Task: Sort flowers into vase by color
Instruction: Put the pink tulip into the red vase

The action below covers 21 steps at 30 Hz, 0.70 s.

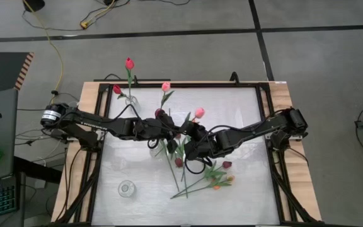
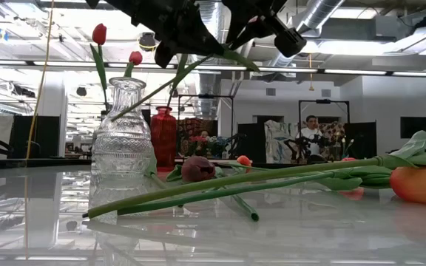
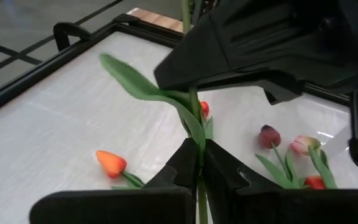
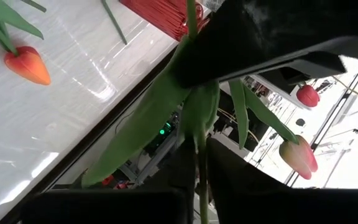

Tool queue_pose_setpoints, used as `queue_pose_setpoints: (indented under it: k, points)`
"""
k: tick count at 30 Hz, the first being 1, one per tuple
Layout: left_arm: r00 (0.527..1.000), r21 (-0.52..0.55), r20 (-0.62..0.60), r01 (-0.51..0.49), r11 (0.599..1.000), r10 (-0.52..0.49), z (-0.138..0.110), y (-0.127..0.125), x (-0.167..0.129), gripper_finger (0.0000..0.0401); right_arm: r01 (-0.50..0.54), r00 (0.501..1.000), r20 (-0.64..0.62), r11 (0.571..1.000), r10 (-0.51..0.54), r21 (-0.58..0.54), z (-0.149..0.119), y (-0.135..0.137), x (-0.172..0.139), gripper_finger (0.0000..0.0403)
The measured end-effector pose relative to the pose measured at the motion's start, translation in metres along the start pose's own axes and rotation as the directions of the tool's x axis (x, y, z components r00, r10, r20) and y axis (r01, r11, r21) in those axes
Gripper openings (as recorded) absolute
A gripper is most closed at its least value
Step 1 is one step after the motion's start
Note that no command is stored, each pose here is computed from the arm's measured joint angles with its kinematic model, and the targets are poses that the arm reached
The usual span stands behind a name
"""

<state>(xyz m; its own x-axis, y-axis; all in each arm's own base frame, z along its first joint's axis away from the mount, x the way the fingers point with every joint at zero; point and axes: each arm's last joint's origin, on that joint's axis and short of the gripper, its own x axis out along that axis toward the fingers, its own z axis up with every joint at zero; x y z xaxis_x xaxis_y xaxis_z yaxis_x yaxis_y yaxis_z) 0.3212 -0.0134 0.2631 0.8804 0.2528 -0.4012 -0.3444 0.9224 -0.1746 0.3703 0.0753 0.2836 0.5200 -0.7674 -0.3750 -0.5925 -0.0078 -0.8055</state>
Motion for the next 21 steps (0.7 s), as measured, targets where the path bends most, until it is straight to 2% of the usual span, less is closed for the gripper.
queue_pose_setpoints:
  k: [8, 14, 18, 21]
  points:
    - [1.0, -0.003, 0.01, 0.003, 1.0, -0.003, 0.0009, -0.0004, 0.0, 0.0002, 0.007, 1.0, -0.001, 0.996, -0.007, 0.093, 0.0, -0.0015, 0.0006, 0.0121]
    - [1.0, -0.01, 0.029, 0.008, 1.0, -0.007, 0.0028, -0.001, -0.0001, 0.0002, 0.022, 1.0, 0.002, 0.993, -0.022, 0.116, 0.0016, -0.003, -0.0016, 0.0123]
    - [0.999, -0.015, 0.032, 0.008, 1.0, -0.008, 0.003, -0.0013, -0.0002, 0.0002, 0.021, 1.0, 0.001, 0.98, -0.022, 0.196, 0.0015, -0.0028, -0.0016, 0.0123]
    - [0.999, -0.02, 0.034, -0.001, 1.0, 0.002, 0.0037, 0.0006, 0.0004, 0.0002, 0.021, 1.0, -0.002, 0.978, -0.021, 0.208, 0.0014, -0.0026, -0.0016, 0.0123]
